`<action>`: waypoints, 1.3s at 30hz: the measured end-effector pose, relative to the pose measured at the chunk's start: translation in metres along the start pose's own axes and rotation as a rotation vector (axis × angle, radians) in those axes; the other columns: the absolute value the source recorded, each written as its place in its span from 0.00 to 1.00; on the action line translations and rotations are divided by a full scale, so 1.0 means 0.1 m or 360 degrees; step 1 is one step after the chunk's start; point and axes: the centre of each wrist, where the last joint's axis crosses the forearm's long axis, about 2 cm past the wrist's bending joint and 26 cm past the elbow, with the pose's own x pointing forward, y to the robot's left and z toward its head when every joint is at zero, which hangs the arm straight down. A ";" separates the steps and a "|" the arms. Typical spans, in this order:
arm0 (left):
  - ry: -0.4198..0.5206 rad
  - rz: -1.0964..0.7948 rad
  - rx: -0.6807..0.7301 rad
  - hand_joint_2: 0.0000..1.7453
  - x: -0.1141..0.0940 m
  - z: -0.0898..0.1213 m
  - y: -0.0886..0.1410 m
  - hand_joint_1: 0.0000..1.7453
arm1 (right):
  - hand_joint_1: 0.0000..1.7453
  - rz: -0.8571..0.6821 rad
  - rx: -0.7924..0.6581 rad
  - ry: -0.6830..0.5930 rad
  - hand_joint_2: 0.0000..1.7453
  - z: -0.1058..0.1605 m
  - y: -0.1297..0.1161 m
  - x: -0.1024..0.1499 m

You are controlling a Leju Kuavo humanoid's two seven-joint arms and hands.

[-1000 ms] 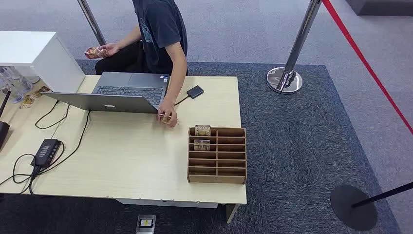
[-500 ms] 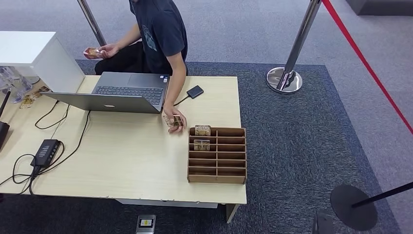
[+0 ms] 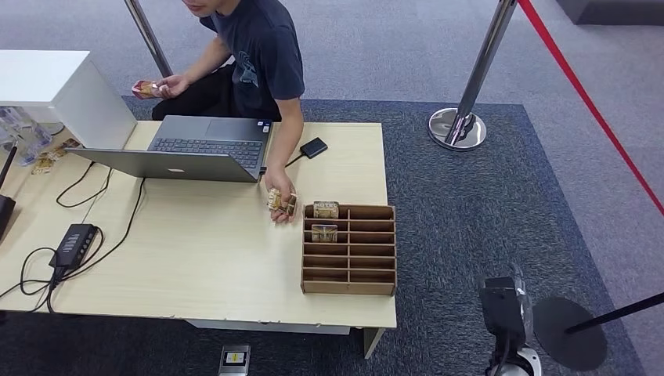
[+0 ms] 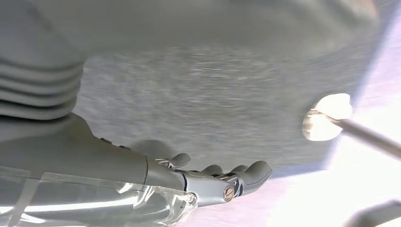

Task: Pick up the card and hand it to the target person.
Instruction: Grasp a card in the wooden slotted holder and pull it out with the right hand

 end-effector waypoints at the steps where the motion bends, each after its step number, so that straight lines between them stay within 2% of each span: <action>1: -0.0002 -0.0003 -0.0003 0.00 0.00 0.00 -0.01 0.00 | 0.00 -0.0001 0.0009 -0.0065 1.00 -0.03 0.02 0.09; 10: -0.0006 -0.0018 -0.0020 0.00 0.02 0.00 -0.04 0.00 | 0.00 -0.0030 0.0150 -0.0661 1.00 -0.26 0.34 0.99; 21: -0.0020 -0.0044 -0.0038 0.00 0.05 0.00 -0.06 0.00 | 0.00 0.0153 0.0321 -0.1224 1.00 -0.20 0.69 1.86; 30: -0.0021 -0.0065 -0.0045 0.00 0.06 0.00 -0.06 0.00 | 0.00 0.0464 0.0369 -0.1513 1.00 -0.01 0.94 2.30; 37: -0.0014 -0.0083 -0.0048 0.00 0.06 0.00 -0.06 0.00 | 0.01 0.0741 0.0364 -0.1585 1.00 0.11 1.11 2.52; 38: -0.0014 -0.0085 -0.0048 0.00 0.06 0.00 -0.06 0.00 | 0.06 0.0780 0.0367 -0.1575 1.00 0.11 1.14 2.54; 39: -0.0013 -0.0085 -0.0048 0.00 0.06 0.00 -0.06 0.00 | 0.19 0.0819 0.0370 -0.1559 1.00 0.11 1.17 2.56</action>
